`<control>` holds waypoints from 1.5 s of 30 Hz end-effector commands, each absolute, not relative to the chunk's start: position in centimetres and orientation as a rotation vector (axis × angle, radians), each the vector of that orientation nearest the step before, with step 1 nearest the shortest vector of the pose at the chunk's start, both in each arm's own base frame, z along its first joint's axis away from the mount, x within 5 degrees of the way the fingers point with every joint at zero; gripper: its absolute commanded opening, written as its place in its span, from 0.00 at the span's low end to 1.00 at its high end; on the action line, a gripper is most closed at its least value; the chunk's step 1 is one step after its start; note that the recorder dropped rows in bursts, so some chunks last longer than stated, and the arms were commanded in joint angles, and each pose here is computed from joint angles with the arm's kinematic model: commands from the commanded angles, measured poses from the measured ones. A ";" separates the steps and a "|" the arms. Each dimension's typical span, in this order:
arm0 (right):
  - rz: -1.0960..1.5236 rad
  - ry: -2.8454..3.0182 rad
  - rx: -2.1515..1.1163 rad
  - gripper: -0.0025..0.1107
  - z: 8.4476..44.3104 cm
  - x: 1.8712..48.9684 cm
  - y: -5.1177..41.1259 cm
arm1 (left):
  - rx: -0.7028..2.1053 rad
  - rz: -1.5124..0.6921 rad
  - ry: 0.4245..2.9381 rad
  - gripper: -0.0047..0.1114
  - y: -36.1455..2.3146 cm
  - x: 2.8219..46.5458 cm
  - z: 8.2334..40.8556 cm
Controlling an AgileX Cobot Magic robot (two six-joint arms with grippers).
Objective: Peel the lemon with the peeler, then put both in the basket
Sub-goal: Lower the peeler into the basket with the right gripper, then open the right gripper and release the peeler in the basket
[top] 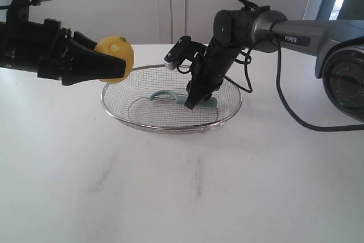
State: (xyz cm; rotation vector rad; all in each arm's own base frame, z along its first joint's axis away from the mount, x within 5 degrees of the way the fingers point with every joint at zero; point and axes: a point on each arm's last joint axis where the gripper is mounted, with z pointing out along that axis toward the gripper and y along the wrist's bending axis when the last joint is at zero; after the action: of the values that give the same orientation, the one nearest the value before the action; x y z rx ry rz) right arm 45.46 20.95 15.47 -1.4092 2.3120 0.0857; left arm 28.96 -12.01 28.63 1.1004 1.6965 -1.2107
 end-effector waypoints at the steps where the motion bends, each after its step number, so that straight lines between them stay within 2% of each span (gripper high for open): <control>1: 0.081 2.305 -1.379 0.42 15.8 45.6 21.0 | 1.088 -1.232 1.673 0.04 -12.0 28.6 29.1; 17: 0.081 2.302 -1.372 0.42 16.1 45.6 21.0 | 1.088 -1.232 1.673 0.04 -12.0 28.6 29.1; 32: 0.104 2.305 -1.294 0.41 21.5 44.3 20.5 | 1.088 -1.232 1.673 0.04 -12.0 28.6 29.1; 37: 0.125 2.353 -1.300 0.35 23.0 43.4 20.1 | 1.088 -1.232 1.673 0.04 -12.0 28.6 29.1; 41: 0.157 2.445 -1.305 0.20 23.7 42.3 19.6 | 1.088 -1.232 1.673 0.04 -12.0 28.6 29.1; 44: 0.177 2.492 -1.209 0.02 24.1 42.2 19.5 | 1.088 -1.232 1.673 0.04 -12.0 28.6 29.1; 45: 0.179 2.499 -1.204 0.02 24.1 42.1 19.5 | 1.088 -1.232 1.673 0.04 -12.0 28.6 29.1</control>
State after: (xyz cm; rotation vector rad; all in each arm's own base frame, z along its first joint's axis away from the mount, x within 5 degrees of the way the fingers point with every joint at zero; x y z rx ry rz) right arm 42.31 19.79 23.28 -1.2393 2.4892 0.1729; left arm 28.96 -12.01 28.63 1.1004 1.6965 -1.2107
